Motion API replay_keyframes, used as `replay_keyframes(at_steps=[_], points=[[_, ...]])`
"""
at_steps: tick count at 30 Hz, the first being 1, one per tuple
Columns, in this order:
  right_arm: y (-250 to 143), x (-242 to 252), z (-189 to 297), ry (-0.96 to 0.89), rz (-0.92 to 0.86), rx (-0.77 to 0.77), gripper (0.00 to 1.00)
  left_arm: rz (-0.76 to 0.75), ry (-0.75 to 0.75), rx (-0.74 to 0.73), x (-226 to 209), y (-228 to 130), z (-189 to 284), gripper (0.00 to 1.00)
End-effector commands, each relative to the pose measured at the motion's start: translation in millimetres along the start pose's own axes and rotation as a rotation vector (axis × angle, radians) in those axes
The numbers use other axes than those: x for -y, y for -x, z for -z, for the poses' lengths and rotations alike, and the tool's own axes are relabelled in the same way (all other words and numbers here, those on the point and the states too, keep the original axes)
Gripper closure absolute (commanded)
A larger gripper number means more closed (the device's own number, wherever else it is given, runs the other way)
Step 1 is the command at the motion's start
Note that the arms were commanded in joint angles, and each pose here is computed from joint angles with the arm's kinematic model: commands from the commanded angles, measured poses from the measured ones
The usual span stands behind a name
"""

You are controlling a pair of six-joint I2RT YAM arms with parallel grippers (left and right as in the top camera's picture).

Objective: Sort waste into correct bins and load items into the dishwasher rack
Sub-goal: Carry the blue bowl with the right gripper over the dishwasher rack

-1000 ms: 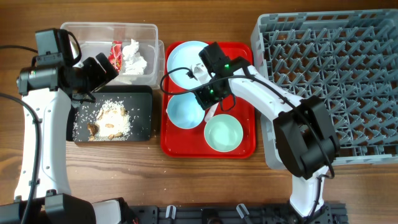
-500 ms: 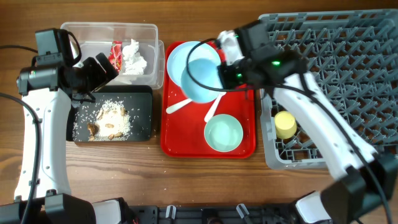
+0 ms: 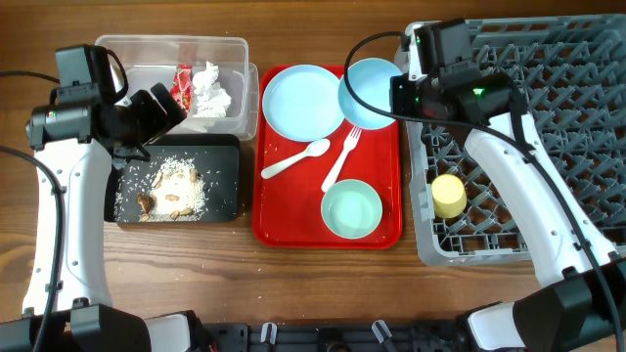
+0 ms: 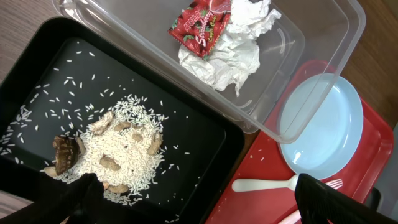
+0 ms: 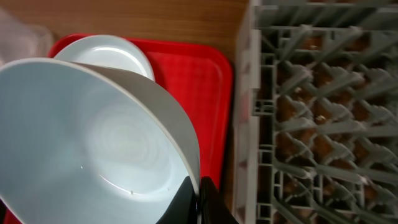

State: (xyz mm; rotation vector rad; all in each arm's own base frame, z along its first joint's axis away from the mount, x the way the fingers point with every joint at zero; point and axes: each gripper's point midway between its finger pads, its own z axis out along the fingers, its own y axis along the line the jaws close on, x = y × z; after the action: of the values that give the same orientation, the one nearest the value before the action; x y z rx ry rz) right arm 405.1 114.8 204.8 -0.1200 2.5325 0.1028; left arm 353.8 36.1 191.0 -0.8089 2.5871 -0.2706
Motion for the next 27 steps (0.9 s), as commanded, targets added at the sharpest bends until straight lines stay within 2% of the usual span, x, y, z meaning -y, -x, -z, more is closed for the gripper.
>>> replay_keyframes(at_steps=[1,18,27], points=[[12.7,18.0,15.4,-0.098,-0.064,0.065,0.96,-0.003,-0.018,0.013,3.2,3.8,5.3,0.00],[14.0,29.0,17.5,-0.161,-0.092,0.079,0.96,-0.003,-0.018,0.013,3.2,3.8,5.3,0.00],[16.1,49.9,24.8,-0.280,-0.156,0.111,0.96,-0.003,-0.018,0.013,3.2,3.8,5.3,0.00]])
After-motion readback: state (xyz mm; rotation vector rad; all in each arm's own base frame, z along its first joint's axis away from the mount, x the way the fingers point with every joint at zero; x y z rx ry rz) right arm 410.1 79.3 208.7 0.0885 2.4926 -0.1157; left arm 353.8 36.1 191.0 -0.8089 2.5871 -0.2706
